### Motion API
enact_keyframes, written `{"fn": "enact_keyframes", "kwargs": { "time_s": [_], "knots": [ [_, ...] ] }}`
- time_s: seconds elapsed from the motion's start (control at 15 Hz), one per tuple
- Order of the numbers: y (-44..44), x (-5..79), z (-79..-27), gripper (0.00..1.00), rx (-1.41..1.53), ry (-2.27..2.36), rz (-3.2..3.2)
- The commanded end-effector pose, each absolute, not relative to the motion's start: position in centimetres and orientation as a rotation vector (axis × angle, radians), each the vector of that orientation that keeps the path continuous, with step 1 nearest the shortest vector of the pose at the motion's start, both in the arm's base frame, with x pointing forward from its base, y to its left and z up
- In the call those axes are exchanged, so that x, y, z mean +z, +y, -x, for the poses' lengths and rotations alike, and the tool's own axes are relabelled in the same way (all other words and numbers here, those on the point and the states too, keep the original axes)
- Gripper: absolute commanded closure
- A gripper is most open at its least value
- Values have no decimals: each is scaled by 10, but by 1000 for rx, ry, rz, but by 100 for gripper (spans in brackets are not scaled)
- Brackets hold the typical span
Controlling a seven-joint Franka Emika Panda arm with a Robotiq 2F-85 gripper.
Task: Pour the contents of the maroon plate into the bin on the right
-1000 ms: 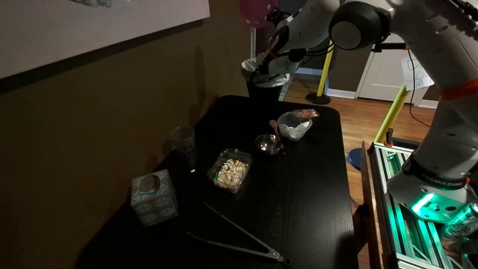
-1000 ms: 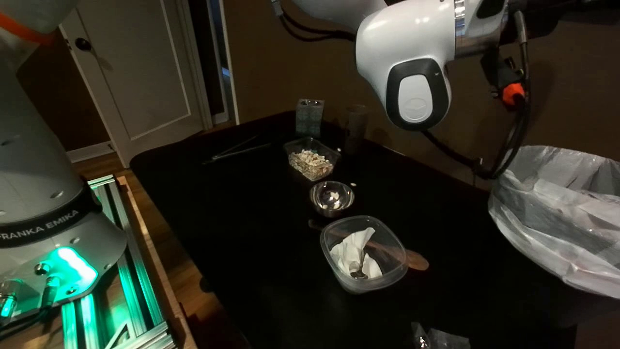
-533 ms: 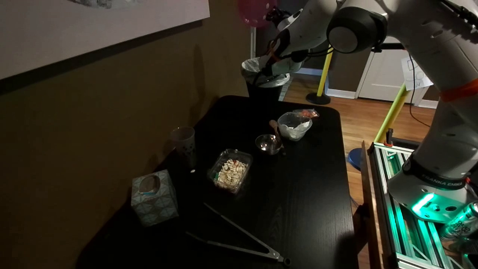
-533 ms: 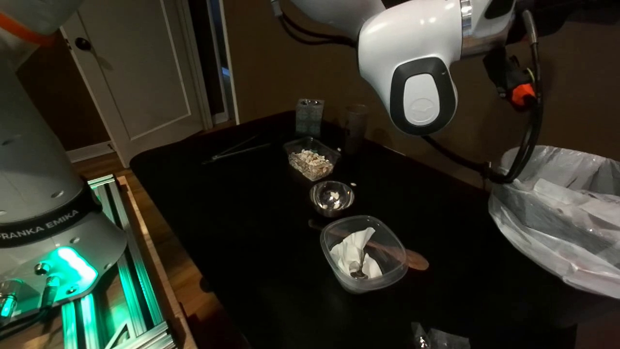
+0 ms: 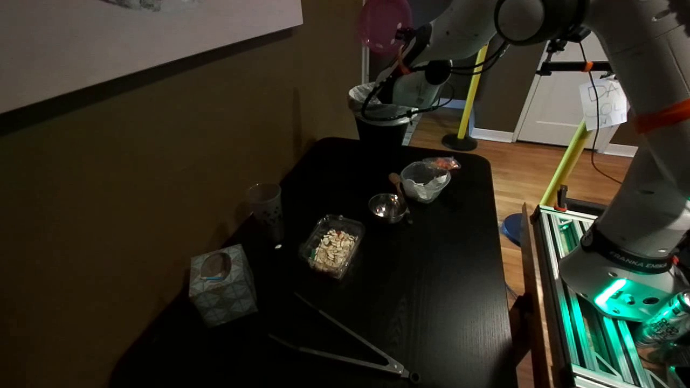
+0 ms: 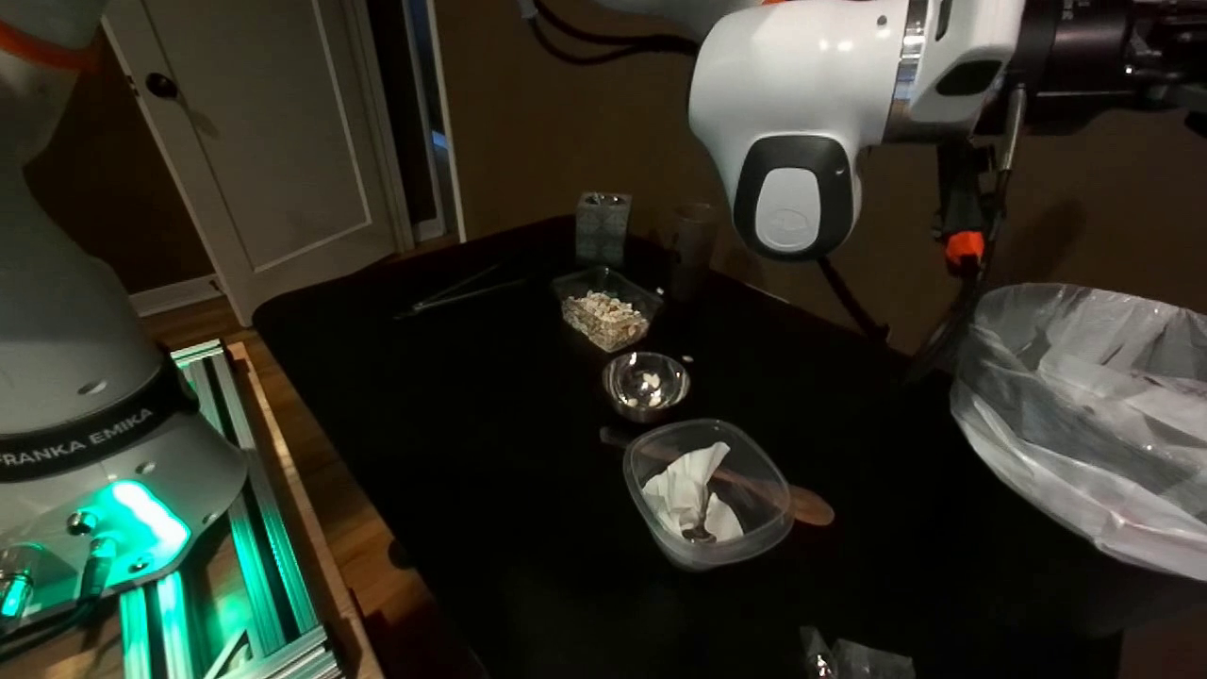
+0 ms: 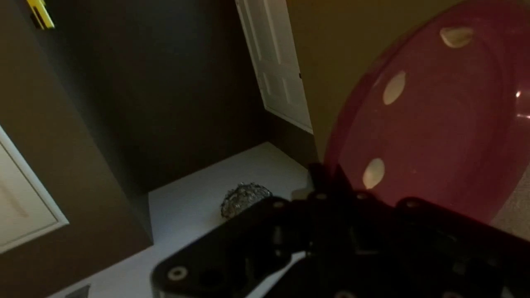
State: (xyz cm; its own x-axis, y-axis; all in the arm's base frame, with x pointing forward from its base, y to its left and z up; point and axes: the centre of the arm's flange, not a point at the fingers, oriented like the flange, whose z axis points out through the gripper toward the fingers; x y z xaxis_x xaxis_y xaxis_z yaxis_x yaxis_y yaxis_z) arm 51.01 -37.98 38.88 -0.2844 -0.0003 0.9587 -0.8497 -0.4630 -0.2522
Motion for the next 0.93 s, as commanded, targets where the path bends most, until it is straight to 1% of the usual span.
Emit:
{"fn": "enact_keyframes", "kwargs": {
  "time_s": [0.0, 0.47, 0.87],
  "knots": [
    [-379, 405, -496, 99, 1772, -1308, -1446],
    [-372, 405, -502, 99, 1651, -1590, -1728],
    [-334, 391, -506, 99, 1465, -1659, -2095]
  ]
}}
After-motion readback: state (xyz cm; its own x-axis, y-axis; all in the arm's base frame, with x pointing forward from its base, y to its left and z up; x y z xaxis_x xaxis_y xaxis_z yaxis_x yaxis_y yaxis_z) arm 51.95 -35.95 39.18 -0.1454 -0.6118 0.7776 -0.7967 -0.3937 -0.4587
